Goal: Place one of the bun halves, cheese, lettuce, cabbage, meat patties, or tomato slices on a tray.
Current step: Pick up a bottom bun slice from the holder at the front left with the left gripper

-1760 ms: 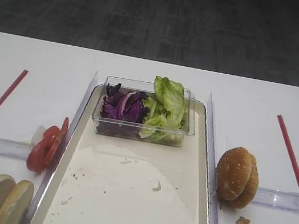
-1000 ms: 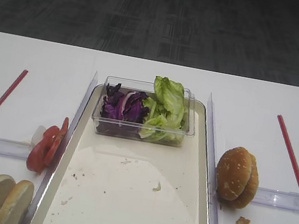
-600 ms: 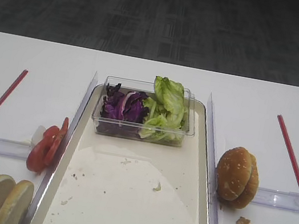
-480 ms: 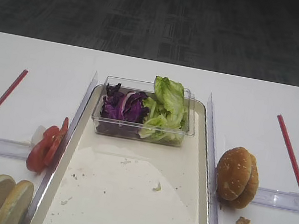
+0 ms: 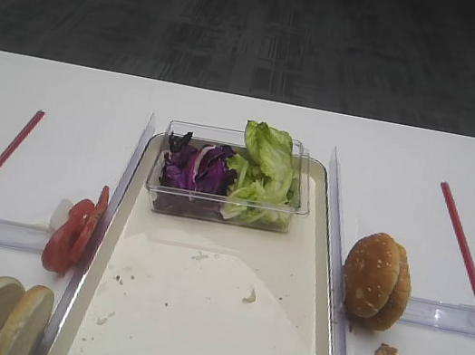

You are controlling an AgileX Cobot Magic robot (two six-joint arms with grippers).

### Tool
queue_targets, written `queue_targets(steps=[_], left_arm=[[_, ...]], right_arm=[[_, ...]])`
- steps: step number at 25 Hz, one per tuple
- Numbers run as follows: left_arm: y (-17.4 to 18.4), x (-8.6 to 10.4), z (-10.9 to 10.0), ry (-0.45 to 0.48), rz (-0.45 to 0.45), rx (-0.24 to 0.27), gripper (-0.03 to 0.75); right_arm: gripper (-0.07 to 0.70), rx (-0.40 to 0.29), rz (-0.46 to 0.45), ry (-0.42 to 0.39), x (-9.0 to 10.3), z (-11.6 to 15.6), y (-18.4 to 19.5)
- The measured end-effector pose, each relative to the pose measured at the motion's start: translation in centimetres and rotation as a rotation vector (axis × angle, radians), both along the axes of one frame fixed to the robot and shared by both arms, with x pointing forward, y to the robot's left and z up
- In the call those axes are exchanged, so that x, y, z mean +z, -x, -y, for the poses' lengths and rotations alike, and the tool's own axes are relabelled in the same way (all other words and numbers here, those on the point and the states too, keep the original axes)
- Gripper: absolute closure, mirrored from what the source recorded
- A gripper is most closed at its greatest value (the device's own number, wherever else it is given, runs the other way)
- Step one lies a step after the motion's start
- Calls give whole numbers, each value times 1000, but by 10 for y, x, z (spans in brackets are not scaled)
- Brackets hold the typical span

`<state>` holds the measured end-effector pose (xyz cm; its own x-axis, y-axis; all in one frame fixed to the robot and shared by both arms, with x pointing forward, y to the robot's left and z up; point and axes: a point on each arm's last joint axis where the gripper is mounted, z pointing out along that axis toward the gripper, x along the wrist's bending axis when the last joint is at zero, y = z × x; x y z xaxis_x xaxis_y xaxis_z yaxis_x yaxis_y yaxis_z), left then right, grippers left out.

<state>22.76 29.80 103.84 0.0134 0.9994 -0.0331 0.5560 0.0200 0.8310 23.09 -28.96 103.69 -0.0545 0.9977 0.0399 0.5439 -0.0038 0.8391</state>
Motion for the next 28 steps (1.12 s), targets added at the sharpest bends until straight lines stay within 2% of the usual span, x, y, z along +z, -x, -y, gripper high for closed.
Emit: queue_targets(steps=[3,13,18,23,28], left_arm=[[-2,0,0,1,-11,-1,304],[-31,-1,1,28,-225,-19,304],[-42,2,1,43,-334,-6,304],[-52,14,2,45,-403,0,304],[-63,27,3,42,-428,-12,304]], right_arm=[[139,0,0,0,0,0,0],[139,0,0,0,0,0,0],[139,0,0,0,0,0,0],[139,0,0,0,0,0,0],[139,0,0,0,0,0,0]])
